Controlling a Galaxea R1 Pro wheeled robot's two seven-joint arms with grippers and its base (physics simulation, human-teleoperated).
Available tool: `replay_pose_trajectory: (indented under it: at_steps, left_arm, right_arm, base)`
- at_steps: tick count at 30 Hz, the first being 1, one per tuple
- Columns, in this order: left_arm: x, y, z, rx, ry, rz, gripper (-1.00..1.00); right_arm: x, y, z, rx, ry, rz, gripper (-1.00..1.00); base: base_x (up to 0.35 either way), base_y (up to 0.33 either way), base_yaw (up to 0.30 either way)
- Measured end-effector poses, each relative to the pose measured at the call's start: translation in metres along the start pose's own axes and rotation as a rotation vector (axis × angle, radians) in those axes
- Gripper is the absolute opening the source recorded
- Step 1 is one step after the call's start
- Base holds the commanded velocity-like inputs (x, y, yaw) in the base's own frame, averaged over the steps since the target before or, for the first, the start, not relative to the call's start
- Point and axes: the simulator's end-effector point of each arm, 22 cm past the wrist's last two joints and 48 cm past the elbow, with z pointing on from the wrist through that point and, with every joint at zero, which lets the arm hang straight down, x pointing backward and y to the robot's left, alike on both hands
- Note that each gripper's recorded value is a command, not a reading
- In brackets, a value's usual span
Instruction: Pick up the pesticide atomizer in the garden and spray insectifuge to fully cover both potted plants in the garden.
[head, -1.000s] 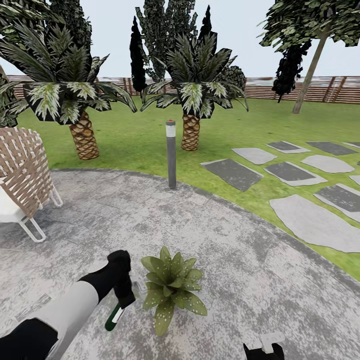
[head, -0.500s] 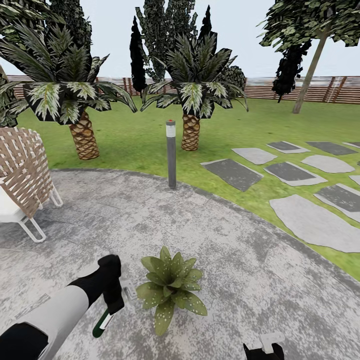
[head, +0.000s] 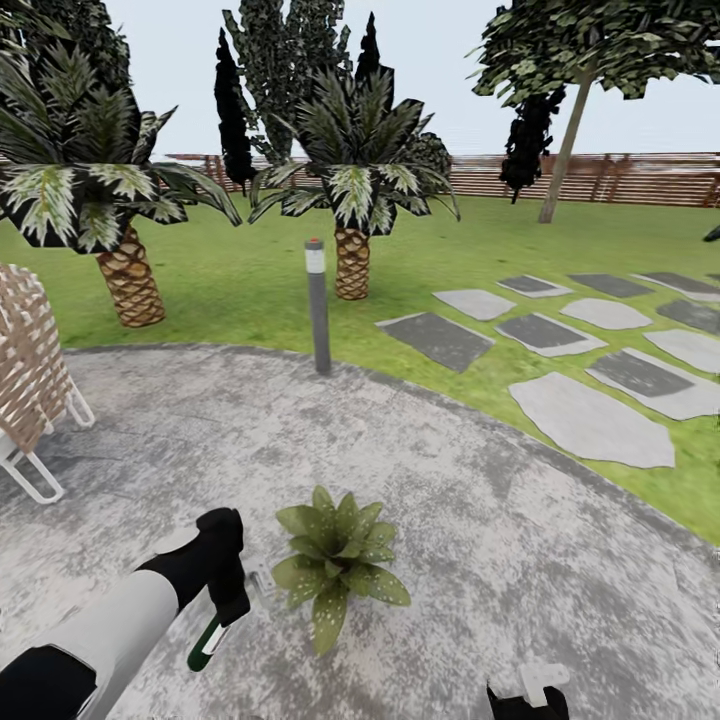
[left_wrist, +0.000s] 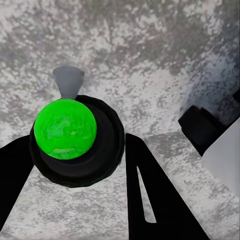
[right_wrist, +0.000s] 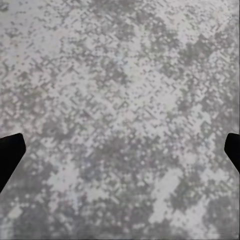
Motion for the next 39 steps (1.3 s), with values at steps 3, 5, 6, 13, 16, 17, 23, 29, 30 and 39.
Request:
replay_pose_trajectory:
  at_steps: [3, 5, 6, 13, 16, 17, 23, 29, 30, 39]
  left_arm:
    - [0.000, 0.000, 0.000, 0.000, -0.001, -0.002, -1.00]
    - [0.000, 0.000, 0.000, 0.000, -0.001, -0.003, -1.00]
    - [0.000, 0.000, -0.001, 0.000, -0.002, -0.004, -1.00]
    - [-0.003, -0.002, -0.001, -0.003, -0.004, 0.000, -1.00]
    - [-0.005, -0.002, -0.001, -0.004, -0.004, 0.004, -1.00]
    - [-0.005, -0.002, -0.001, -0.005, -0.003, 0.005, -1.00]
    - [0.002, 0.012, 0.003, -0.065, 0.008, -0.007, -1.00]
    - [0.004, 0.014, 0.003, -0.069, 0.013, -0.015, -1.00]
    - [0.004, 0.013, 0.004, -0.067, 0.013, -0.015, -1.00]
    - [0.012, -0.006, 0.022, -0.036, 0.032, -0.008, -1.00]
  right_arm:
    - [0.000, 0.000, 0.000, 0.000, 0.000, 0.000, 1.00]
    - [0.000, 0.000, 0.000, 0.000, 0.000, 0.000, 1.00]
    - [0.000, 0.000, 0.000, 0.000, 0.000, 0.000, 1.00]
    - [0.000, 0.000, 0.000, 0.000, -0.001, 0.000, 1.00]
    - [0.000, 0.000, 0.000, 0.000, -0.001, 0.000, 1.00]
    - [0.000, 0.000, 0.000, 0.000, -0.001, 0.000, 1.00]
    - [0.000, 0.000, 0.000, 0.000, -0.001, 0.000, 1.00]
    - [0.000, -0.001, 0.000, -0.001, 0.000, -0.003, 1.00]
    - [0.000, -0.001, 0.000, 0.000, 0.000, -0.003, 1.00]
    - [0.000, -0.001, 0.000, 0.001, -0.001, -0.003, 1.00]
  base:
    - [-0.136, 0.241, -0.028]
    - [-0.014, 0.289, -0.004]
    - [0.032, 0.297, -0.002]
    - [0.164, 0.200, -0.001]
    - [0.042, 0.023, -0.130]
    - [0.014, 0.008, -0.235]
    - [0.002, 0.001, -0.121]
    - [0.000, 0.000, -0.003]
    - [0.000, 0.000, 0.000]
    - [0.107, 0.081, 0.000]
